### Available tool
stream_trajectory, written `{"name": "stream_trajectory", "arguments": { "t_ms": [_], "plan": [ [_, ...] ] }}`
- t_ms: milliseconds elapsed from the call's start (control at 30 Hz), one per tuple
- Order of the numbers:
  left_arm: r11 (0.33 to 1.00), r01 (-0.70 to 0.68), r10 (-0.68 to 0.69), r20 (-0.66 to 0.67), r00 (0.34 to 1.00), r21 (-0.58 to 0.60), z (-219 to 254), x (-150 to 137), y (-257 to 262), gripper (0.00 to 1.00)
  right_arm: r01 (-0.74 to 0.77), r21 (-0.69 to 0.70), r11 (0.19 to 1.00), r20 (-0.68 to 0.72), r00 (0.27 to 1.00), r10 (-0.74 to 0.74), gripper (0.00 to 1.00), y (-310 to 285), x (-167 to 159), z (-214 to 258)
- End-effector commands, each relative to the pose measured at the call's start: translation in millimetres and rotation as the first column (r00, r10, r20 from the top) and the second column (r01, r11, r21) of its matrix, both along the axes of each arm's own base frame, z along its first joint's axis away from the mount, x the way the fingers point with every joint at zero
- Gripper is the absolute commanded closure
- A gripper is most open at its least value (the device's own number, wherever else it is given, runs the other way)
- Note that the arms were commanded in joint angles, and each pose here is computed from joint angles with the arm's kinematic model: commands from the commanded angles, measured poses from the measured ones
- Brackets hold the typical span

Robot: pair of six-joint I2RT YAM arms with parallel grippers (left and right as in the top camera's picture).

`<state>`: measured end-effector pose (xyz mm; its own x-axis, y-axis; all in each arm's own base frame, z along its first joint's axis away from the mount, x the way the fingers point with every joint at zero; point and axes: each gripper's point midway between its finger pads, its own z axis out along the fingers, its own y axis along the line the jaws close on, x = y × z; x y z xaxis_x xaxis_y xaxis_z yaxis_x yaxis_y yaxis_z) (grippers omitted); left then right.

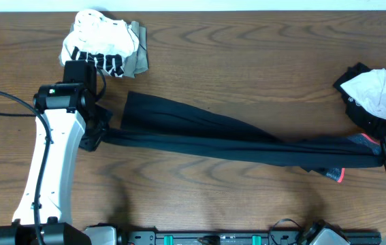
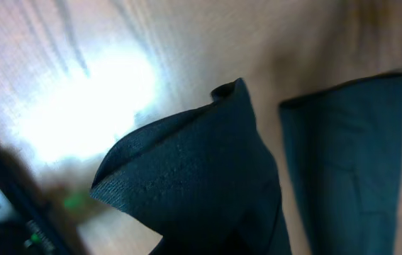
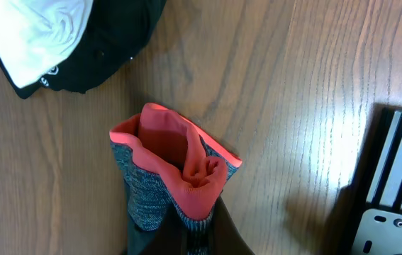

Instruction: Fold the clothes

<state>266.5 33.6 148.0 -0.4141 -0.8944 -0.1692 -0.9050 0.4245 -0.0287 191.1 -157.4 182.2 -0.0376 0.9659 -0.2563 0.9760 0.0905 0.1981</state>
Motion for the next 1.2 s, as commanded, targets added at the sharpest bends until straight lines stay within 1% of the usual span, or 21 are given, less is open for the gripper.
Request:
{"name": "stream_trajectory", "arguments": {
  "t_ms": [0,133,267,433,533,633,667,700,767,1167],
  "plan": [
    [0.997,-0.009,0.005,0.064,0.998,0.07,12,14,13,0.94,0.059,-0.064,0.996,-0.005,0.998,-0.06,0.98,-16,-2,8],
    [0.997,-0.013,0.005,0.113,0.994,0.072,14,27,14,0.94,0.062,-0.057,0.996,-0.014,0.998,-0.063,0.98,-17,-1,4],
    [0.997,-0.015,0.005,0.134,0.991,0.072,13,35,14,0.94,0.068,-0.045,0.997,-0.025,0.997,-0.069,0.98,-18,3,-1],
    [0.997,-0.018,0.009,0.125,0.992,0.07,2,45,14,0.94,0.055,-0.041,0.998,-0.017,0.998,-0.056,0.98,-15,15,-5],
    [0.997,-0.017,0.009,0.109,0.994,0.071,-9,53,15,0.93,0.022,-0.049,0.999,-0.003,1.0,-0.022,0.98,-10,26,-6],
    [0.997,-0.016,0.009,0.094,0.995,0.07,-18,58,15,0.93,0.032,-0.06,0.998,-0.013,0.999,-0.033,0.98,-8,30,-7],
    [0.997,-0.015,0.009,0.088,0.996,0.07,-22,59,15,0.92,0.039,-0.069,0.997,-0.023,0.999,-0.041,0.98,-7,30,-8],
    [0.997,-0.015,0.009,0.081,0.997,0.07,-26,61,15,0.87,0.044,-0.078,0.996,-0.033,0.998,-0.047,0.98,-7,31,-10],
    [0.997,-0.014,0.009,0.068,0.998,0.07,-34,65,15,0.85,0.041,-0.083,0.996,-0.05,0.998,-0.046,0.98,-3,36,-14],
    [0.997,-0.019,0.012,0.089,0.996,0.07,-57,89,16,0.85,0.04,-0.045,0.998,-0.111,0.993,-0.045,0.98,3,62,-48]
  ]
}}
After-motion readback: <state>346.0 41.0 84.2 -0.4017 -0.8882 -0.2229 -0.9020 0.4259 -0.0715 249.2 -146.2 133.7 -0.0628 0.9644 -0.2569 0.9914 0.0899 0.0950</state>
